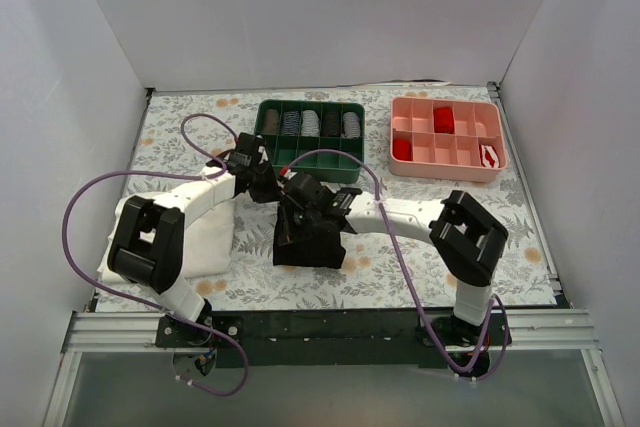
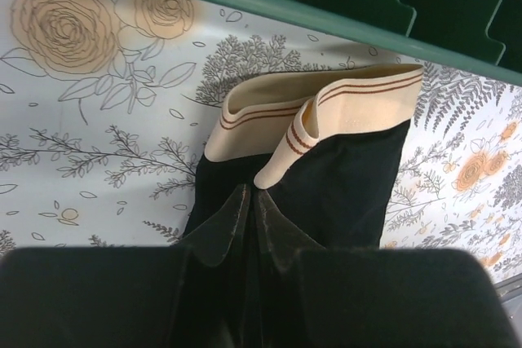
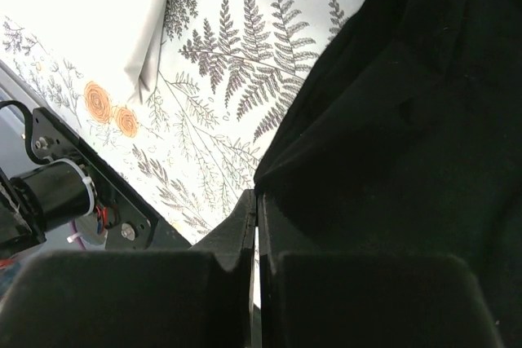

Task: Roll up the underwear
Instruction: Fold the underwear at the center of the board.

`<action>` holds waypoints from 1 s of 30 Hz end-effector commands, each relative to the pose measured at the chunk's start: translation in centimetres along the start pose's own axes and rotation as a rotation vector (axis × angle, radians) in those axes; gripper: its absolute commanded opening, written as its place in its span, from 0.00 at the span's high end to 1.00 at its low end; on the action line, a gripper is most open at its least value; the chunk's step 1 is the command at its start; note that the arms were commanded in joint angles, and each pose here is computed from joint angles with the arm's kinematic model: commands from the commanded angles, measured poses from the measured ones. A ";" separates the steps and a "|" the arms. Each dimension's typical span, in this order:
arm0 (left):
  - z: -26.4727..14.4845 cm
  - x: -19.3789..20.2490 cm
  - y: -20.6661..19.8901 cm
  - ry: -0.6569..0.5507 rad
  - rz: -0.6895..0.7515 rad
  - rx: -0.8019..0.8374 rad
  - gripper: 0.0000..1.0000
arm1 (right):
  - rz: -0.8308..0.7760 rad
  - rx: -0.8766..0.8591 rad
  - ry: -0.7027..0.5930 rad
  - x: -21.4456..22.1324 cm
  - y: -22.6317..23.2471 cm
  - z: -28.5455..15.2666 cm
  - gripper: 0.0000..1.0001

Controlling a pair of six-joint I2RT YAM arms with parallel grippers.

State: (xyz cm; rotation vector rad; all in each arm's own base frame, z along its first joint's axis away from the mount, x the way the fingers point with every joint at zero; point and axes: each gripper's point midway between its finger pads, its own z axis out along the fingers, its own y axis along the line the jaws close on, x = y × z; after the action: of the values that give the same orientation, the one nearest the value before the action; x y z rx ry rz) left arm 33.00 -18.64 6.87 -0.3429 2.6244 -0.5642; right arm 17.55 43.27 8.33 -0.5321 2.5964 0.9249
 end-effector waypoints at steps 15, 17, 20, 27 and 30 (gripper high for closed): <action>1.4 -0.3 1.9 0.023 -0.001 -0.043 0.78 | -0.058 -0.076 0.009 -0.2 1.3 2.3 0.99; 1.3 -0.3 1.9 0.022 0.002 -0.046 0.69 | -0.086 -0.140 0.019 -0.1 2.3 2.4 0.99; 1.0 -0.5 1.8 0.015 0.006 -0.044 0.65 | -0.110 -0.177 0.047 0.1 2.9 2.6 0.99; -0.1 -0.7 2.3 -0.005 -0.010 -0.072 0.35 | -0.100 -0.128 0.086 0.9 1.8 3.0 0.95; -0.8 -0.9 2.3 -0.014 -0.019 -0.073 0.27 | -0.104 -0.118 0.082 0.9 1.5 2.9 0.88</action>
State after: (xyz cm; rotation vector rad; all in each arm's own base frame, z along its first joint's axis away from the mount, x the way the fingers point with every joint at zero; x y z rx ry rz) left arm 32.68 -16.69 4.32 -0.3785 2.6995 -0.4749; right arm 16.61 45.47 6.12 -0.7047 2.5950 1.0286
